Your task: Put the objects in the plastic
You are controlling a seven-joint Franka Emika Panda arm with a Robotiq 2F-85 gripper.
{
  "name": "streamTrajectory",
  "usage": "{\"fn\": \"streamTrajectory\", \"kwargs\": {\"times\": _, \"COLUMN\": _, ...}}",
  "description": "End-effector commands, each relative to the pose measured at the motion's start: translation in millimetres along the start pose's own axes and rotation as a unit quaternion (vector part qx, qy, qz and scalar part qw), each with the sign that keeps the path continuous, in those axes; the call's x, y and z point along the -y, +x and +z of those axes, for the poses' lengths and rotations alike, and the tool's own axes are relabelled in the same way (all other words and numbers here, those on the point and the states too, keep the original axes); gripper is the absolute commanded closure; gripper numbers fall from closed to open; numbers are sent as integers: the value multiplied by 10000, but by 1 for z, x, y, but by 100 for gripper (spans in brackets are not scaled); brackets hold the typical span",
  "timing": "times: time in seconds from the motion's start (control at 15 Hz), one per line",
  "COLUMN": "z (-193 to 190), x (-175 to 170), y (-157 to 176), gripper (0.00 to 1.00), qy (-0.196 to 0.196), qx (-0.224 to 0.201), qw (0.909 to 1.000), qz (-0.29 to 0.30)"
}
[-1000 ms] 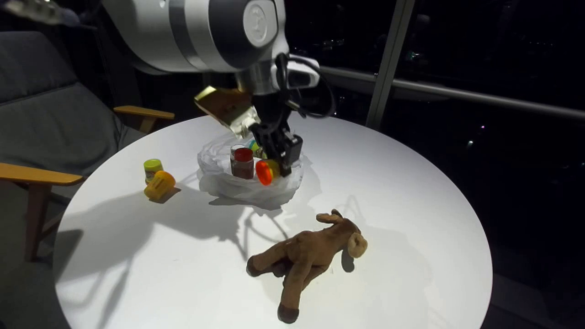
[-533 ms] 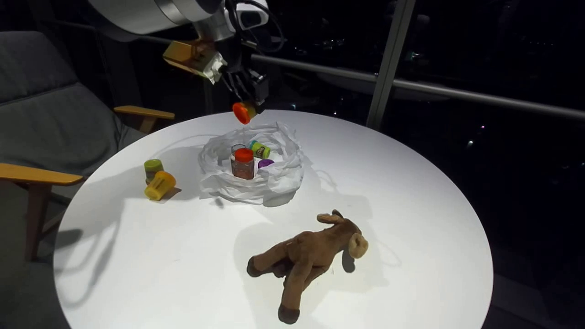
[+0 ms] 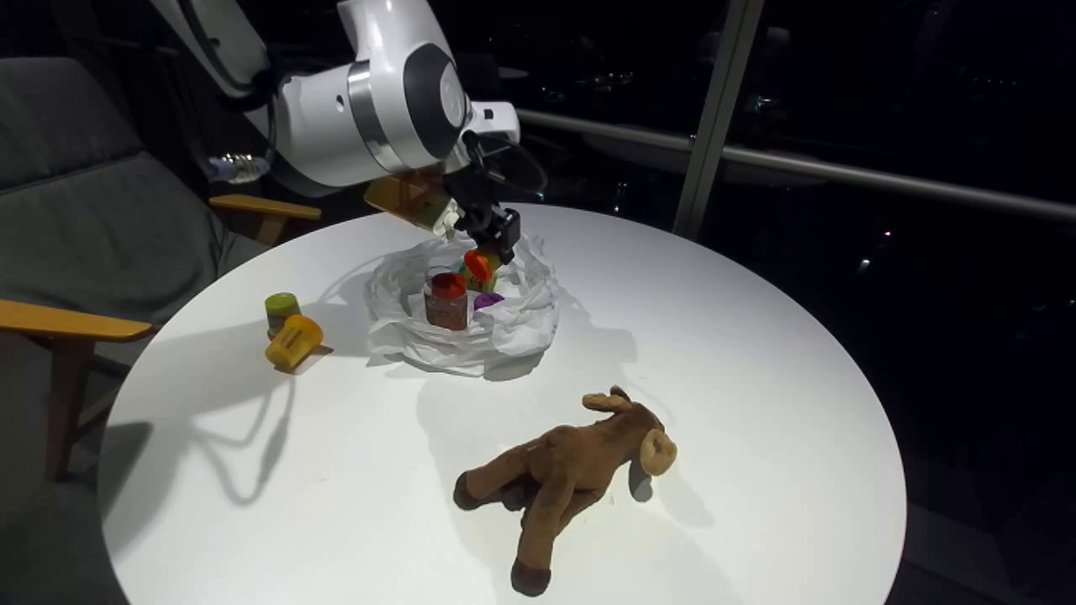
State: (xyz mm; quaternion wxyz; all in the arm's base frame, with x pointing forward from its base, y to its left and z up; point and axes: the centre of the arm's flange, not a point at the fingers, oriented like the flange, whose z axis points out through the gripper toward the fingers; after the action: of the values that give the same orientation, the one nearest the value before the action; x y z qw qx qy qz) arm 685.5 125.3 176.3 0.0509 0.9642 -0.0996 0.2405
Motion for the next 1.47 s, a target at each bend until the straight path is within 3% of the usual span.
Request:
{"fn": "streamTrajectory", "kwargs": {"times": 0.0, "z": 28, "x": 23, "y": 23, "gripper": 83, "qy": 127, "qx": 20, "qw": 9997, "qz": -205}}
{"fn": "streamTrajectory", "kwargs": {"times": 0.07, "z": 32, "x": 27, "y": 21, "gripper": 80, "qy": 187, "qx": 139, "qw": 9992, "qz": -339}}
{"fn": "streamTrajectory", "kwargs": {"times": 0.13, "z": 34, "x": 29, "y": 19, "gripper": 33, "qy": 191, "qx": 285, "qw": 9982, "qz": -499}}
{"fn": "streamTrajectory", "kwargs": {"times": 0.27, "z": 30, "x": 32, "y": 17, "gripper": 25, "qy": 231, "qx": 426, "qw": 9967, "qz": -645}}
{"fn": "streamTrajectory", "kwargs": {"times": 0.47, "z": 14, "x": 32, "y": 23, "gripper": 3, "qy": 203, "qx": 342, "qw": 9962, "qz": -780}}
{"fn": "streamTrajectory", "kwargs": {"times": 0.67, "z": -20, "x": 36, "y": 29, "gripper": 0, "qy": 215, "qx": 117, "qw": 9966, "qz": -782}}
{"fn": "streamTrajectory", "kwargs": {"times": 0.8, "z": -48, "x": 53, "y": 26, "gripper": 0, "qy": 309, "qx": 267, "qw": 9952, "qz": -891}}
{"fn": "streamTrajectory", "kwargs": {"times": 1.0, "z": -100, "x": 78, "y": 7, "gripper": 0, "qy": 592, "qx": 720, "qw": 9873, "qz": -1289}}
{"fn": "streamTrajectory", "kwargs": {"times": 1.2, "z": -138, "x": 103, "y": -30, "gripper": 0, "qy": 567, "qx": 1285, "qw": 9747, "qz": -1736}}
{"fn": "streamTrajectory", "kwargs": {"times": 1.4, "z": -150, "x": 116, "y": -64, "gripper": 0, "qy": 525, "qx": 1781, "qw": 9611, "qz": -2045}}
